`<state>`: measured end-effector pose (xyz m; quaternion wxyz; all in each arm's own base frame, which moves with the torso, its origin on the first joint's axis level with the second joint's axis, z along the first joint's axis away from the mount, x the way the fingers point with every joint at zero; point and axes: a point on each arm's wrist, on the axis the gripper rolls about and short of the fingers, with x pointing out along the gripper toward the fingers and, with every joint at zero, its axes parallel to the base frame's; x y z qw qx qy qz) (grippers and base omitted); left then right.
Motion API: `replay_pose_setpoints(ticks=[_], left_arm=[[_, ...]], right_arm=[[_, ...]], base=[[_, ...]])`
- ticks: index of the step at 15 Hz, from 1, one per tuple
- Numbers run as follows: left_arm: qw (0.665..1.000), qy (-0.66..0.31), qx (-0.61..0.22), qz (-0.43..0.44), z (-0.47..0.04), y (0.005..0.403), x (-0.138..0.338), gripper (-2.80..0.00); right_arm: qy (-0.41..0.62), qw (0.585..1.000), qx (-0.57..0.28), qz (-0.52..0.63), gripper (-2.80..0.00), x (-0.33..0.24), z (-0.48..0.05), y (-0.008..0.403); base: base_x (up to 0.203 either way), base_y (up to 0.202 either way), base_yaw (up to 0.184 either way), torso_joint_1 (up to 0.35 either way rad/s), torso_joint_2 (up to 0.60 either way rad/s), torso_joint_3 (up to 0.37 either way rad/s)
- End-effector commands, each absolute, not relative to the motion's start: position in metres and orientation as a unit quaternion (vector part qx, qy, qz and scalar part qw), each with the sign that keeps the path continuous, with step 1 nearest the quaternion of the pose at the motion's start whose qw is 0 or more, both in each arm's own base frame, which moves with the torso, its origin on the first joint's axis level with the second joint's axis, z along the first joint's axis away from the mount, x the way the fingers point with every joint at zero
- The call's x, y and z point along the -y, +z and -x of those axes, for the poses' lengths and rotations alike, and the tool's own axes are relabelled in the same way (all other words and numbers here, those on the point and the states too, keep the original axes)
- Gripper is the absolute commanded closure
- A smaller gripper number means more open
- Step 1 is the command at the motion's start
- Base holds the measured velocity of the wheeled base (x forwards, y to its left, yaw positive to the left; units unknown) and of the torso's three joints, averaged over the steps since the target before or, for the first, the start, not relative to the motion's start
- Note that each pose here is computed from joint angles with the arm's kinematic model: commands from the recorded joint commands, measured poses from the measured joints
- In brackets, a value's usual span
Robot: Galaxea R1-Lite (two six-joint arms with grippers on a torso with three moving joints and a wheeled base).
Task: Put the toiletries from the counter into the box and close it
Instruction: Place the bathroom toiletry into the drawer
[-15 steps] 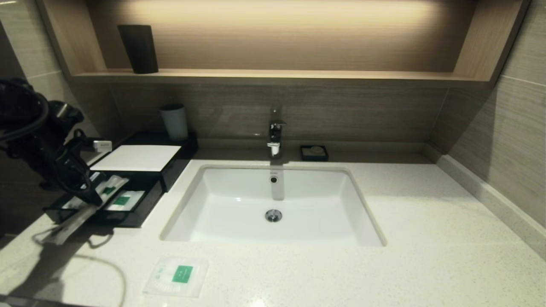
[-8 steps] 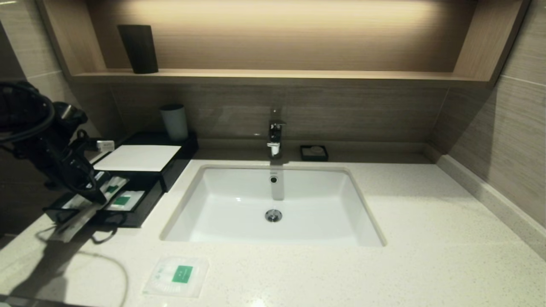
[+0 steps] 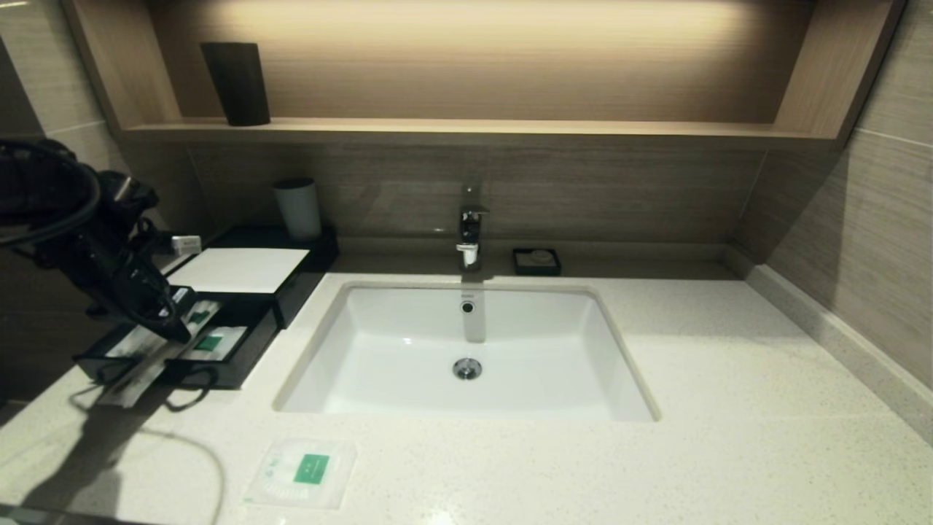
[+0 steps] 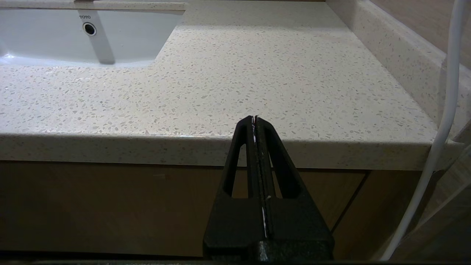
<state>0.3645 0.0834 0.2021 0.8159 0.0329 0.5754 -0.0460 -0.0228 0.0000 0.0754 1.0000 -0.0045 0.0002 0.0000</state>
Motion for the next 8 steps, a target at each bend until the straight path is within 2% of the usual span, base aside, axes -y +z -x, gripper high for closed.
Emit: replay_pose_setpoints(ticks=[1, 7, 8], left_arm=[[0.815, -0.047, -0.577, -0.033, -0.3644, 0.2015, -0.0833, 0.00], [0.817, -0.044, -0.574, -0.033, -0.3644, 0.2028, -0.0834, 0.00], [0.818, -0.042, -0.573, -0.031, -0.3642, 0.2034, -0.0834, -2.80]], right_arm=[[0.000, 1.000, -0.001, 0.005, 0.00, 0.0000, 0.0228, 0.0753], [0.000, 1.000, 0.000, 0.005, 0.00, 0.0000, 0.0228, 0.0755], [0.000, 1.000, 0.000, 0.005, 0.00, 0.0000, 0.0228, 0.0755]], base=[[0.000, 0.000, 0.000, 0.000, 0.00, 0.000], [0.000, 0.000, 0.000, 0.000, 0.00, 0.000], [0.000, 0.000, 0.000, 0.000, 0.00, 0.000]])
